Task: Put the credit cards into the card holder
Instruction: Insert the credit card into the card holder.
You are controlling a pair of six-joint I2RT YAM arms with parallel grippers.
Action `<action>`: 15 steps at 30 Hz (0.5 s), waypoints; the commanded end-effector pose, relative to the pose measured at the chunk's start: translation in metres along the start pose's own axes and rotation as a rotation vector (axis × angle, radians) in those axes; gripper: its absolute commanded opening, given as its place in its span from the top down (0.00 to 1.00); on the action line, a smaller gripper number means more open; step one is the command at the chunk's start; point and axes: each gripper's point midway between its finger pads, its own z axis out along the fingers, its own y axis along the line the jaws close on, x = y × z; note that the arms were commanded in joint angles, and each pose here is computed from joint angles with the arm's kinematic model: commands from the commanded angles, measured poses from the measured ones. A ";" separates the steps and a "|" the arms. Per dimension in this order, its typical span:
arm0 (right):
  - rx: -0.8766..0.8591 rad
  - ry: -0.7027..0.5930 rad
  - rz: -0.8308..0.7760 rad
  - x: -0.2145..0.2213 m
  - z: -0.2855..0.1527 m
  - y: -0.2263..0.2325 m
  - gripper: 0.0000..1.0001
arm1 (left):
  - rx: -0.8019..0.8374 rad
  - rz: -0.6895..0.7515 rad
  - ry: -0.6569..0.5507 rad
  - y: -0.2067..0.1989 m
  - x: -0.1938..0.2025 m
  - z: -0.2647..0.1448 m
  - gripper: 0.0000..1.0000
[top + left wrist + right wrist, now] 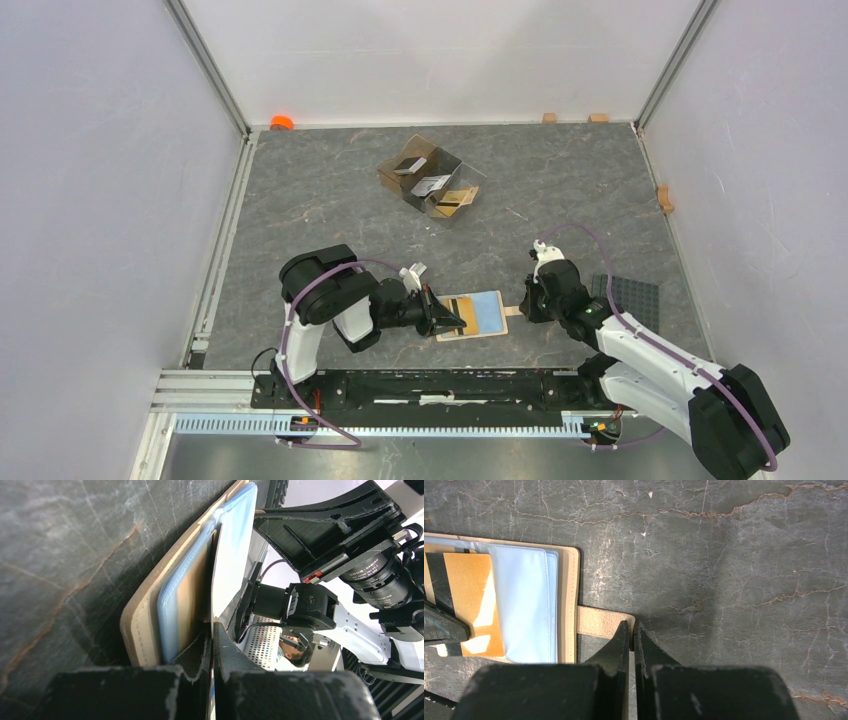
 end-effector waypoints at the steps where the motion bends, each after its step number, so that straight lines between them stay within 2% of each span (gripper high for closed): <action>1: 0.056 0.026 -0.005 0.004 -0.002 -0.010 1.00 | -0.164 -0.047 0.053 0.048 0.015 -0.001 0.98; 15: 0.056 0.031 -0.005 0.004 -0.001 -0.010 1.00 | -0.137 -0.031 0.064 0.047 0.013 0.008 0.98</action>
